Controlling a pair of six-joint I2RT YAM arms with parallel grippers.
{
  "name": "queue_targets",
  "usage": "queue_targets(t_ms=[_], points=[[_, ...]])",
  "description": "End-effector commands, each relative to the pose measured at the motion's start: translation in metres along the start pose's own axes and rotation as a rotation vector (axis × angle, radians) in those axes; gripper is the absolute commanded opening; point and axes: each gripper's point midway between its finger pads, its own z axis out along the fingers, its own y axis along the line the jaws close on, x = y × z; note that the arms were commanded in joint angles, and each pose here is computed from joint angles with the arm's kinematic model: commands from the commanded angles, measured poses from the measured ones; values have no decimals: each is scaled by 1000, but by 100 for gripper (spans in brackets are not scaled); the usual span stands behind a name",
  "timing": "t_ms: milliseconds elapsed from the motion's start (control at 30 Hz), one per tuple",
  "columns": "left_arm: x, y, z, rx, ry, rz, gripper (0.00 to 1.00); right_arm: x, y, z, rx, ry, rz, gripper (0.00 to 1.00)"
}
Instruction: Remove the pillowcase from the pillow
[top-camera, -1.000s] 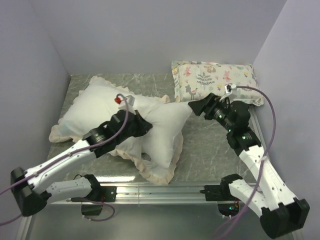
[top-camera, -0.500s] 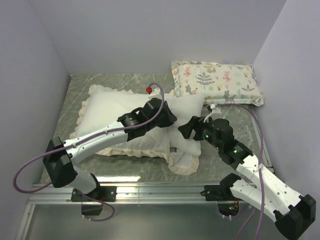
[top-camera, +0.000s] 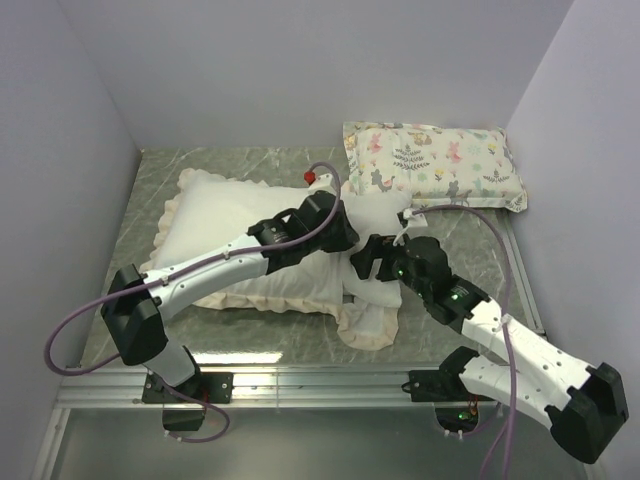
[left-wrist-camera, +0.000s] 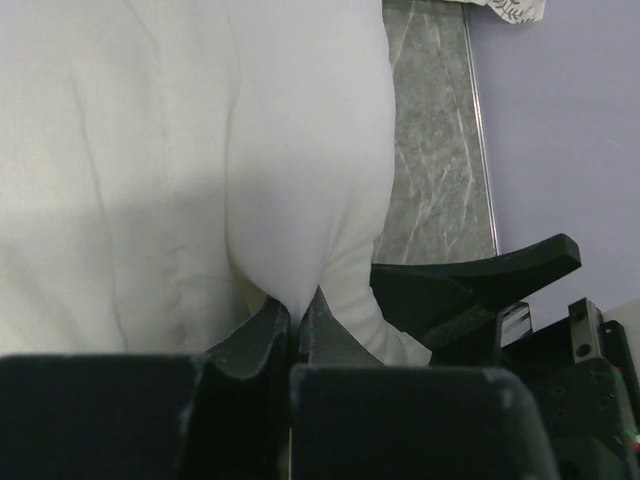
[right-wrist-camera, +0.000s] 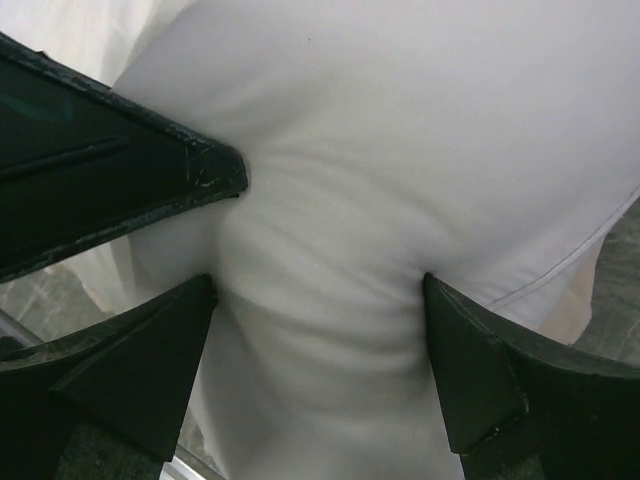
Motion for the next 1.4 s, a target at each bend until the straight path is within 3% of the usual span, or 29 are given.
queue_targets(t_ms=[0, 33, 100, 133, 167, 200, 333, 367, 433, 467, 567, 733, 867, 1100, 1200, 1233, 1300, 1333, 1367], points=[[-37, -88, -24, 292, -83, -40, 0, 29, 7, 15, -37, 86, -12, 89], [-36, -89, -25, 294, -81, -36, 1, 36, -1, 19, -6, 103, -12, 88], [-39, -90, -30, 294, -90, -32, 1, 41, -7, 22, 30, 115, 0, 64], [-39, -90, -32, 293, -92, -30, 1, 41, -10, 23, 50, 115, 7, 45], [-42, -89, -37, 294, -101, -29, 0, 43, -11, 22, 58, 125, 10, 16], [-41, -87, -38, 290, -101, -28, 0, 41, -11, 21, 62, 122, 12, 2], [-36, -81, -48, 277, -75, 31, 1, 19, -12, 8, 108, 84, 5, 0], [-39, -81, -57, 277, -78, 68, 6, 10, -20, 4, 156, 55, -5, 0], [-34, -61, -66, 201, -50, 106, 22, -4, -27, -10, 205, 19, -23, 0], [-38, -54, -83, 193, -67, 119, 40, -11, -33, -14, 239, -3, -30, 0], [-48, -21, -121, 109, -134, 107, 62, -21, -30, -21, 247, -13, -41, 0], [-57, 58, -158, -188, -231, 90, 72, -27, -27, -18, 240, -17, -44, 0], [-51, 111, -151, -356, -205, 108, 77, -35, -19, -17, 221, -28, -40, 0], [-56, 156, -116, -412, -168, 106, 77, -46, -14, -17, 222, -33, -43, 0], [-63, 175, -110, -473, -168, 106, 72, -47, -15, -17, 231, -33, -50, 0], [-65, 183, -111, -497, -171, 102, 56, -48, -15, -18, 231, -35, -51, 0], [-73, 189, -113, -527, -192, 96, 37, -50, -16, -20, 242, -41, -53, 0], [-76, 195, -116, -549, -198, 90, 20, -52, -16, -21, 243, -45, -54, 0], [-79, 197, -117, -556, -206, 87, 12, -53, -16, -22, 246, -48, -56, 0]])
